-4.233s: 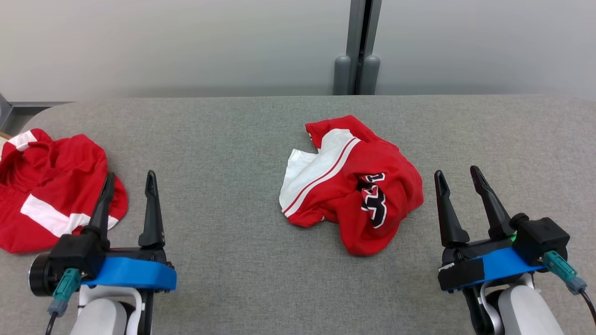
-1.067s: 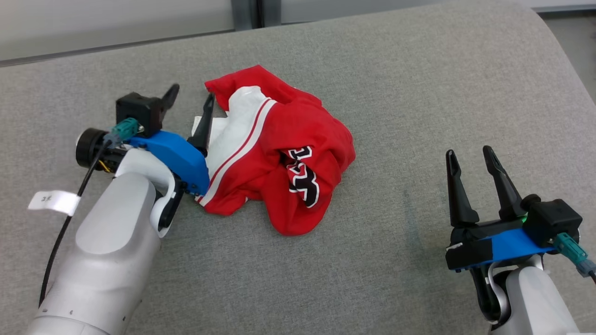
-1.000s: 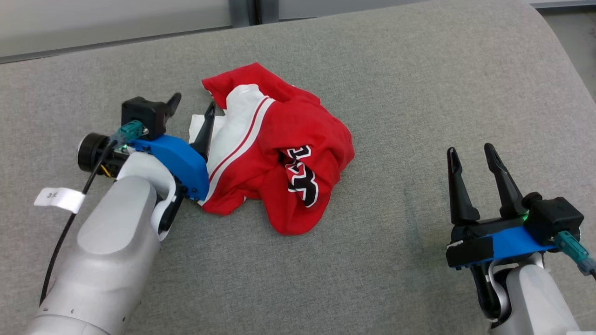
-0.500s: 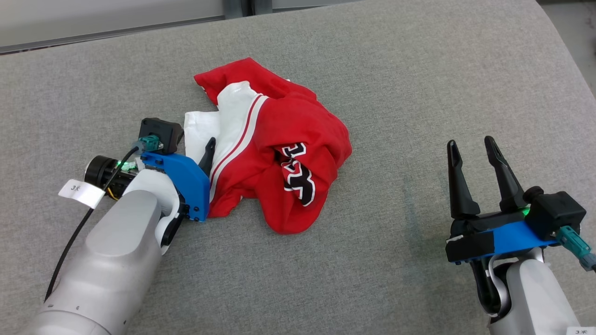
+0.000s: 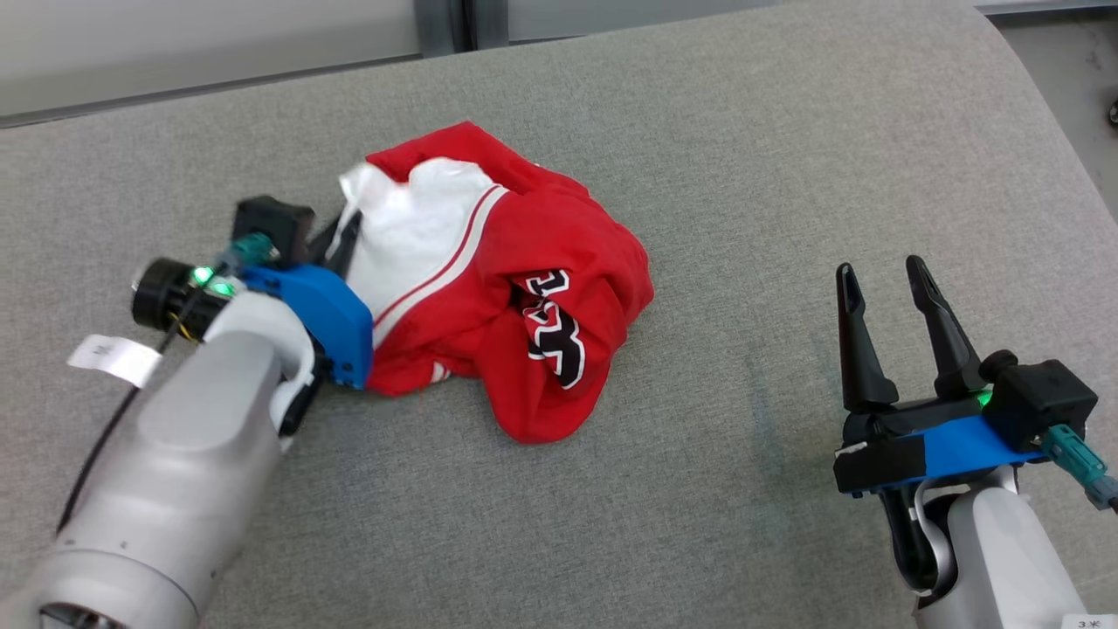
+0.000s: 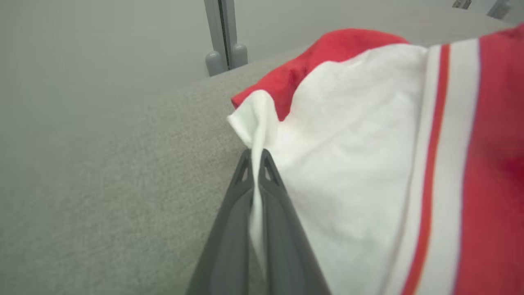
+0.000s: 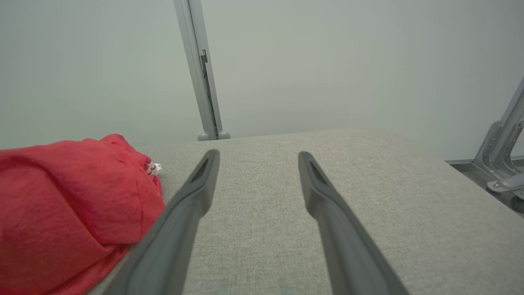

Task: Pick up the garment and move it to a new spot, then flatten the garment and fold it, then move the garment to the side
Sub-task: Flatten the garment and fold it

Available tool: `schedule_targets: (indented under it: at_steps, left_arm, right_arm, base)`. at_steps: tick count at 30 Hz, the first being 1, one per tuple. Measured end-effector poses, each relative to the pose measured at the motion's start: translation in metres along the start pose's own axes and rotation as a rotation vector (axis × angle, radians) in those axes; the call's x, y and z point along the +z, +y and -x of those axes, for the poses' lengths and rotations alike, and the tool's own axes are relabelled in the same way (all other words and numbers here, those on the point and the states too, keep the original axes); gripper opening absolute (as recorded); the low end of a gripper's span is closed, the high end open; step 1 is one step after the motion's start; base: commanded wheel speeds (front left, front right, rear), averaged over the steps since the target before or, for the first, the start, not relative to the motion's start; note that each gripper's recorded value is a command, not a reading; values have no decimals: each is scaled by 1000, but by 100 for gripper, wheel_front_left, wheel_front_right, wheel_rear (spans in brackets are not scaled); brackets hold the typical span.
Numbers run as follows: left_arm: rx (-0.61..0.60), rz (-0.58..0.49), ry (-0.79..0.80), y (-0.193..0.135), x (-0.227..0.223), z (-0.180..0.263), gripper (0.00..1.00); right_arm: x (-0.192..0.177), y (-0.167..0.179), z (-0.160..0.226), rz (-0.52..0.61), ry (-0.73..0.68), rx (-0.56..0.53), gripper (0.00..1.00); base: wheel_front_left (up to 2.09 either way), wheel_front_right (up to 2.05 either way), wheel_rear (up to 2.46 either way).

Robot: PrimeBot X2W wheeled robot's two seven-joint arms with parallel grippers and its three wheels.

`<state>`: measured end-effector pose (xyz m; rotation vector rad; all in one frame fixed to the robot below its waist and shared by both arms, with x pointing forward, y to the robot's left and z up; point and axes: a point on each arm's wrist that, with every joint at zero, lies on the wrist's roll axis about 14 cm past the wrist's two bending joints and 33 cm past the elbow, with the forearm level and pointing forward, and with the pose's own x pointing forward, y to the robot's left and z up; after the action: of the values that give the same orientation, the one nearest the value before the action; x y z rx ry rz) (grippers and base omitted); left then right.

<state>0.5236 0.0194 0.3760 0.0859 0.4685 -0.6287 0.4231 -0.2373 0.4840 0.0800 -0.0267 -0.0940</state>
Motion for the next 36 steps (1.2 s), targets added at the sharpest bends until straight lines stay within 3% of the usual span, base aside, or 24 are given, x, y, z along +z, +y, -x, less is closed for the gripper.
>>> schedule_targets:
  at_steps: [14, 19, 23, 27, 36]
  left_arm:
    - [221, -109, -414, 86, 162, 56, 0]
    - [247, -169, -514, 87, 190, 88, 0]
    - [216, -197, -540, 69, 183, 103, 0]
    - [178, -199, -503, 48, 148, 113, 0]
    - [197, -65, -368, 30, 48, 148, 0]
  right_arm:
    - [14, 5, 13, -24, -33, 8, 100]
    - [19, 14, 15, -33, -46, 34, 100]
    - [20, 24, 15, -39, -51, 60, 100]
    - [22, 37, 12, -46, -57, 96, 100]
    - [19, 67, 7, -61, -49, 174, 100]
  base:
    - [0, 0, 0]
    - [0, 0, 0]
    - [0, 0, 0]
    - [0, 0, 0]
    - [0, 0, 0]
